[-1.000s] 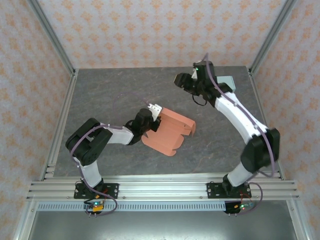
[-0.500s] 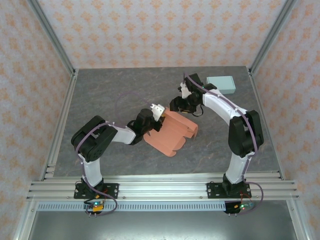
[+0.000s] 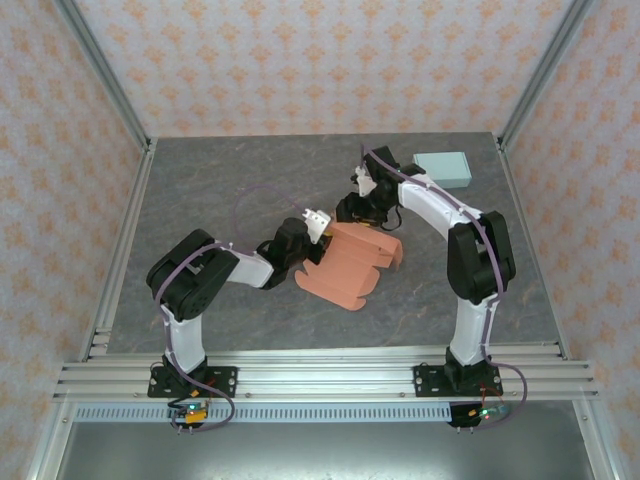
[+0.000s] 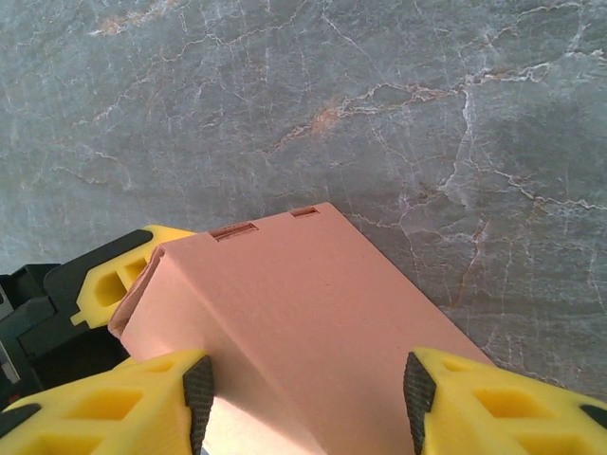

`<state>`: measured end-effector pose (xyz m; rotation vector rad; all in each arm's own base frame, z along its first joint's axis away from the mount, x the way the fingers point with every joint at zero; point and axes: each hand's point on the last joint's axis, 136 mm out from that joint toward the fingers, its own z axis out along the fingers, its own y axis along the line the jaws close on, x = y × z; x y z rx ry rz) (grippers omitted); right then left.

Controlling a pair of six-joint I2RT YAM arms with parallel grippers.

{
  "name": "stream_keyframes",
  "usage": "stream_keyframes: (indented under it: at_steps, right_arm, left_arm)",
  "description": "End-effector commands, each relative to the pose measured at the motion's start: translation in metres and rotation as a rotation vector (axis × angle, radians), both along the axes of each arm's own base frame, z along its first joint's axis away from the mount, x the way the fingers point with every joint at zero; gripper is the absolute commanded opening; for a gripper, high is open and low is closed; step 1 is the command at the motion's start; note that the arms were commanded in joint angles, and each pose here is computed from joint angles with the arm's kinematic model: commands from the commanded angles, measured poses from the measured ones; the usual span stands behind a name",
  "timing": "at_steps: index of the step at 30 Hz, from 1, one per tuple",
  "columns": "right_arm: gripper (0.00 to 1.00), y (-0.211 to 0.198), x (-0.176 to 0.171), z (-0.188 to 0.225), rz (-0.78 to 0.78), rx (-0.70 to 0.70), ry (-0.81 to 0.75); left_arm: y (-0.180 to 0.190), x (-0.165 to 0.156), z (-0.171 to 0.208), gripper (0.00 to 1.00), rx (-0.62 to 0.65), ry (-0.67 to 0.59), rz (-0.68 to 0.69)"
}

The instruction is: Fold the paper box

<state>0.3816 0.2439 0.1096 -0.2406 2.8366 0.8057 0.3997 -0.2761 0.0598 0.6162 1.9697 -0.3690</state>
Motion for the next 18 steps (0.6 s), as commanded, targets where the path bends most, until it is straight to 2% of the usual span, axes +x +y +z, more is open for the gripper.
stream_keyframes:
  at_steps: [1,3,9,11,14,16,18]
  right_arm:
    - [0.56,-0.006,-0.011,-0.021,0.011,-0.055,0.064]
    - [0.55,-0.001,-0.016,-0.021,0.017,-0.025,0.091]
    - [0.55,0.017,-0.027,-0.014,-0.005,0.090,0.144]
    - [0.55,0.021,-0.031,-0.012,-0.012,0.111,0.144]
    - [0.56,0.016,-0.026,-0.003,-0.040,0.123,0.077]
    - [0.56,0.011,-0.018,0.012,-0.067,0.164,0.004]
    - [0.58,0.005,-0.009,0.035,-0.091,0.221,-0.094]
  left_arm:
    - [-0.005,0.008,0.004,0.20,-0.004,0.012,0.007]
    - [-0.005,0.011,-0.008,0.20,0.009,0.052,0.027]
    - [-0.004,0.019,-0.014,0.19,0.021,0.073,0.072]
    - [-0.002,0.019,-0.017,0.13,0.032,0.073,0.083]
    - [0.011,0.021,-0.021,0.01,0.077,0.059,0.149]
    - [0.019,0.020,-0.021,0.00,0.074,0.044,0.181]
    - [0.018,0.016,-0.019,0.00,0.058,0.024,0.158]
